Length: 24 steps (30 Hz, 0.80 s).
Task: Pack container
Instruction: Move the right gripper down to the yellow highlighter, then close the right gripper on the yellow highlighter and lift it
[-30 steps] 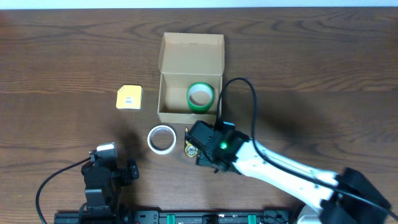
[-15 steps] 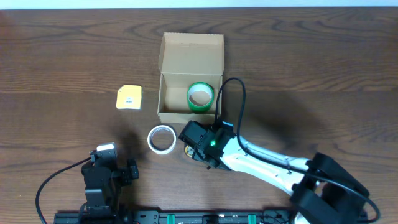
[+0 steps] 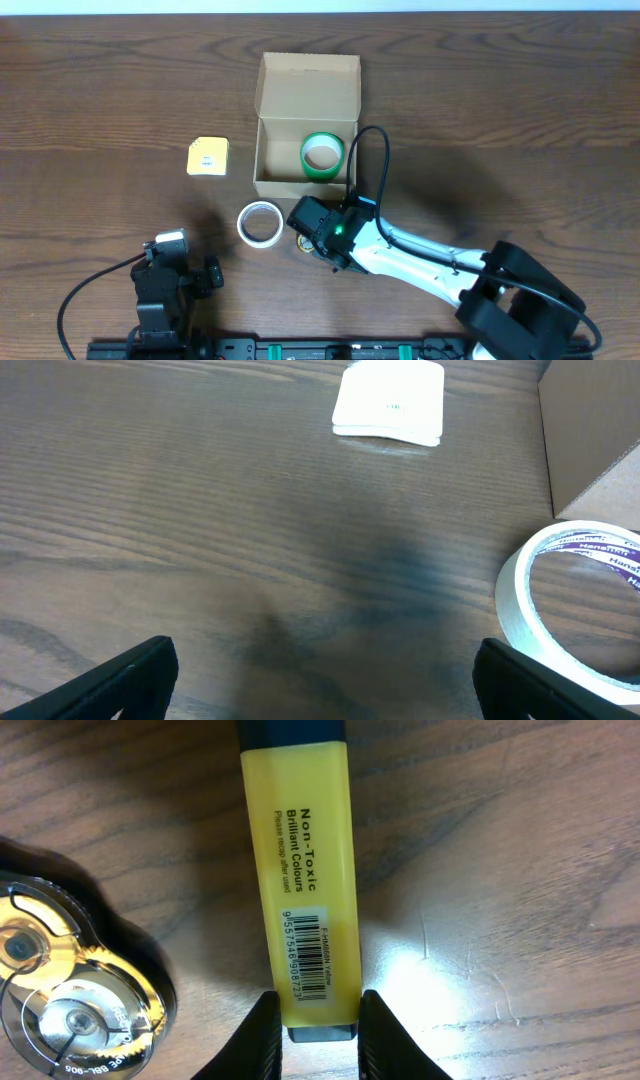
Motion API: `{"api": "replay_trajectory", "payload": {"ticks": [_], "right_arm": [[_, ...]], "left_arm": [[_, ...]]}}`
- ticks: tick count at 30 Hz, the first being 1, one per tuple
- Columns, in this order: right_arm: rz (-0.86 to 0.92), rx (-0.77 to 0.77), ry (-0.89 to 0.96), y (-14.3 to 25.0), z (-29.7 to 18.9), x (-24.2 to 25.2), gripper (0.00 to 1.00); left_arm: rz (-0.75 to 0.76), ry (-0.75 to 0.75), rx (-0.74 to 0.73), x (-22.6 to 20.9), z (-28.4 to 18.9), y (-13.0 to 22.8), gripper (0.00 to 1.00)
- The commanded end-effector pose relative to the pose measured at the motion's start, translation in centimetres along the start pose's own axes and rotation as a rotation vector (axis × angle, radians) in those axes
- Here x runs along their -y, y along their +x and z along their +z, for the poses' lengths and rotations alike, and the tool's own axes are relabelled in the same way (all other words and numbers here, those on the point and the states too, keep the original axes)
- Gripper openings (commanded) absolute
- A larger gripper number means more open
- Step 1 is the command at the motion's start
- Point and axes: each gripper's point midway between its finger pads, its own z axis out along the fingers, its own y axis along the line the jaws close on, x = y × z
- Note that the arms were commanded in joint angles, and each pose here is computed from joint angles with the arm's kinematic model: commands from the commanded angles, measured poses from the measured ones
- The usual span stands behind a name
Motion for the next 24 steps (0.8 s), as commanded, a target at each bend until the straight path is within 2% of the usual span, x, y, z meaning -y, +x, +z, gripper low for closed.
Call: {"api": "replay_trajectory", "payload": {"ticks": [1,8,20,22,24], "right_arm": [[-0.042,0.008,0.029,0.1,0.3,0.6,0.14],[-0.071,-0.055,0.050,1.1,-0.6,1.5,0.10],[-0.071,-0.030,-0.012,0.7,-5.7,2.8,0.09],[-0.085,-0.003,-0.025,0.2,-6.2,2.7,0.12],[-0.111,0.020,-0.018,-0.2,-6.2,2.8,0.22]], "left_arm": [[-0.001,-0.001,-0.028,0.0,0.2,0.9,0.95],[-0.001,-0.001,-0.028,0.0,0.2,0.9,0.95],[-0.001,-0.001,-0.029,0.0,0.2,0.9,0.95],[-0.001,-0.001,-0.028,0.0,0.2,0.9,0.95],[-0.001,-0.001,-0.028,0.0,0.2,0.9,0.95]]}}
